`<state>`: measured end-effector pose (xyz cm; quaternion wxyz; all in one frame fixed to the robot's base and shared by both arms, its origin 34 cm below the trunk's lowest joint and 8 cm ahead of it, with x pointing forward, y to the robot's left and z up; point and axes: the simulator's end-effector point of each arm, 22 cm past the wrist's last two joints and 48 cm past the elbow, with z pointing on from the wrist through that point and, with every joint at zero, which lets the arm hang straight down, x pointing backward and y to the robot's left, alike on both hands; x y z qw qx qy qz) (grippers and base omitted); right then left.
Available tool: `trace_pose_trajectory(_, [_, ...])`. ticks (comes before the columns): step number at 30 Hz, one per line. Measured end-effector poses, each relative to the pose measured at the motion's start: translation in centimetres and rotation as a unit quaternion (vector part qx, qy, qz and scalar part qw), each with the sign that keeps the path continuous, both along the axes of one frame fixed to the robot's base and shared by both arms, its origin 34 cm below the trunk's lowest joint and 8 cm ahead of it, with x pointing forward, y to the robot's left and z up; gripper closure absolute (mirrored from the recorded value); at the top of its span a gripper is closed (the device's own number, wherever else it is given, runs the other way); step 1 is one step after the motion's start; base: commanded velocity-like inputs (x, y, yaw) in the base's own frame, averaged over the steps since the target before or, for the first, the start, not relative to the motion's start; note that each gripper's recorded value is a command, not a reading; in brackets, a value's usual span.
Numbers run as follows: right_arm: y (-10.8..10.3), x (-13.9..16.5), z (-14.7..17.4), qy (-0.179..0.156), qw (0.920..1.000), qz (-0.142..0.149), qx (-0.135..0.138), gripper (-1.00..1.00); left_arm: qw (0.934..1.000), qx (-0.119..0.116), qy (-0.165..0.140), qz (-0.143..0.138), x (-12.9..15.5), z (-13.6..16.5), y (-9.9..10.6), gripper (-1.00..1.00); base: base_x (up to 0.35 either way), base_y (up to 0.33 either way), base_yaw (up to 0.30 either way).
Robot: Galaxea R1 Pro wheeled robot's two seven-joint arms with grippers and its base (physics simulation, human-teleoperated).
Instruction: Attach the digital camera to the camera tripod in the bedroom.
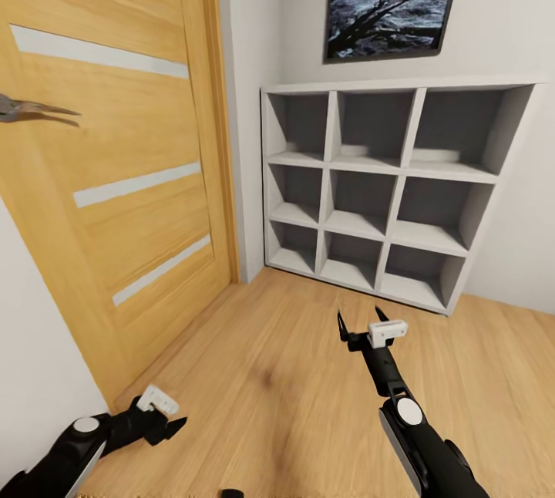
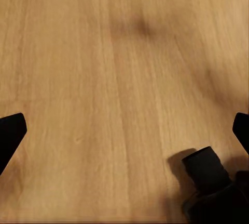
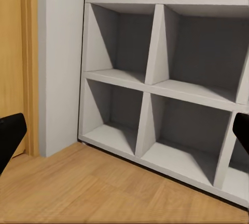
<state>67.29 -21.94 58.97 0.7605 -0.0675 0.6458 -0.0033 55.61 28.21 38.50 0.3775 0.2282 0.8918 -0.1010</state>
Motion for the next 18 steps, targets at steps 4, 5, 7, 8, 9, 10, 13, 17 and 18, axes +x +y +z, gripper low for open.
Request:
trace_pose_trajectory(4, [0.0,0.1,-1.1,0.009,1.0,0.0,0.0,-1.0,0.9999,0.0,0.011,0.002,-0.3,-0.9,0.5,-1.0,0.0,0.0,0.0])
trace_pose_trajectory(5, [0.0,0.1,-1.4,0.012,0.9999,0.0,0.0,-1.0,0.9999,0.0,0.013,0.003,-0.4,-1.1,0.6,-1.0,0.0,0.0,0.0])
trace_pose_trajectory(7, [0.0,0.2,-1.9,0.016,0.9999,0.0,0.0,-1.0,0.9998,0.0,0.016,0.006,-0.4,-1.4,1.0,-1.0,0.0,0.0,0.0])
trace_pose_trajectory(8, [0.0,0.2,-2.2,0.018,0.9998,0.0,0.0,-1.0,0.9998,-0.001,0.017,0.009,-0.4,-1.6,1.3,-1.0,0.0,0.0,0.0])
trace_pose_trajectory(9, [0.0,0.2,-2.5,0.02,0.9998,0.0,0.0,-1.0,0.9998,-0.001,0.019,0.009,-0.4,-1.7,1.4,-1.0,0.0,0.0,0.0])
trace_pose_trajectory(10, [0.0,0.3,-2.8,0.023,0.9997,0.0,0.0,-1.0,0.9998,-0.001,0.02,0.009,-0.4,-1.8,1.4,-1.0,0.0,0.0,0.0])
trace_pose_trajectory(13, [0.0,0.3,-3.6,0.029,0.9996,0.0,0.0,-1.0,0.9998,-0.001,0.018,0.007,-0.2,-1.9,1.2,-1.0,0.0,0.0,0.0])
trace_pose_trajectory(17, [0.0,0.4,-4.6,0.038,0.9993,0.0,0.0,-1.0,0.9998,-0.002,0.018,0.003,-0.1,-2.0,0.9,-1.0,0.0,0.0,0.0])
trace_pose_trajectory(18, [0.0,0.4,-4.9,0.04,0.9992,0.0,-0.001,-1.0,0.9998,-0.002,0.019,0.003,-0.1,-2.1,0.9,-1.0,0.0,0.0,0.0])
